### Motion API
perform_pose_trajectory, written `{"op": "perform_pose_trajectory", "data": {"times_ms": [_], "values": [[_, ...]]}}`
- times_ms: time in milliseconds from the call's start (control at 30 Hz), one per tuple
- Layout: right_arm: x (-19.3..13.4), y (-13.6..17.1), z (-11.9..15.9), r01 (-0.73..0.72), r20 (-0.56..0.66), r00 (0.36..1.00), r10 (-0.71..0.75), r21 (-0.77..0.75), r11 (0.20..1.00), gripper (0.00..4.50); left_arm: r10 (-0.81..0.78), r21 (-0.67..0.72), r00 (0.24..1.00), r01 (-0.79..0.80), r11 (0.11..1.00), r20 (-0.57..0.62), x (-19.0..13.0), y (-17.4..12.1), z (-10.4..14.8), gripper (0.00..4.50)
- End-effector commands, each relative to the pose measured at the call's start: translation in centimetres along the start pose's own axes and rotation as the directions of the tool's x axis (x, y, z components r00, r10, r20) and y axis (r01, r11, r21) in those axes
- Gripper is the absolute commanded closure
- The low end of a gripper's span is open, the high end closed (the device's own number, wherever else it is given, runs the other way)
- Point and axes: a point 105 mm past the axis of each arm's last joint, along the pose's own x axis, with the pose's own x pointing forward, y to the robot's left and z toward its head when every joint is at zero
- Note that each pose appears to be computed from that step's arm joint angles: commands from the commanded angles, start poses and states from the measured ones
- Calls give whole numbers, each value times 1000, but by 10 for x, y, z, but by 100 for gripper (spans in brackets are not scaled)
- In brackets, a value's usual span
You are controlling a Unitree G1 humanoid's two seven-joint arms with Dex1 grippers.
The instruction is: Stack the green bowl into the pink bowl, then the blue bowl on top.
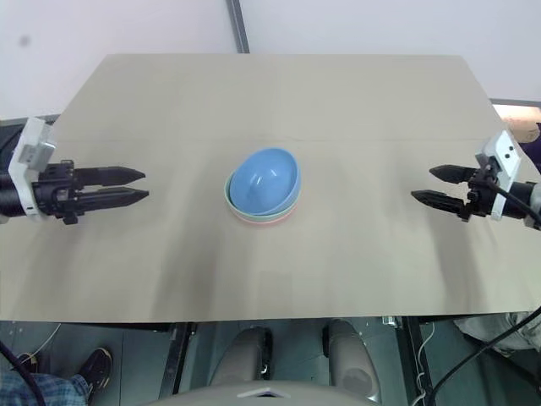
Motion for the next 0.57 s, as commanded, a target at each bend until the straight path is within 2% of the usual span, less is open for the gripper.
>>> {"op": "perform_pose_trajectory", "data": {"times_ms": [33, 367, 567], "values": [[-10, 1, 17, -5, 58, 998, 8, -48, 999, 45, 28, 37, 999, -29, 999, 21, -11, -4, 7, 199], [-20, 36, 33, -203, 128, 969, 212, -76, 976, 45, 45, 18, 998, -46, 999, 33, -18, -15, -6, 199], [-19, 39, 33, -206, 135, 967, 214, -72, 976, 45, 43, 42, 999, -44, 998, 22, -15, -17, -8, 199]]}}
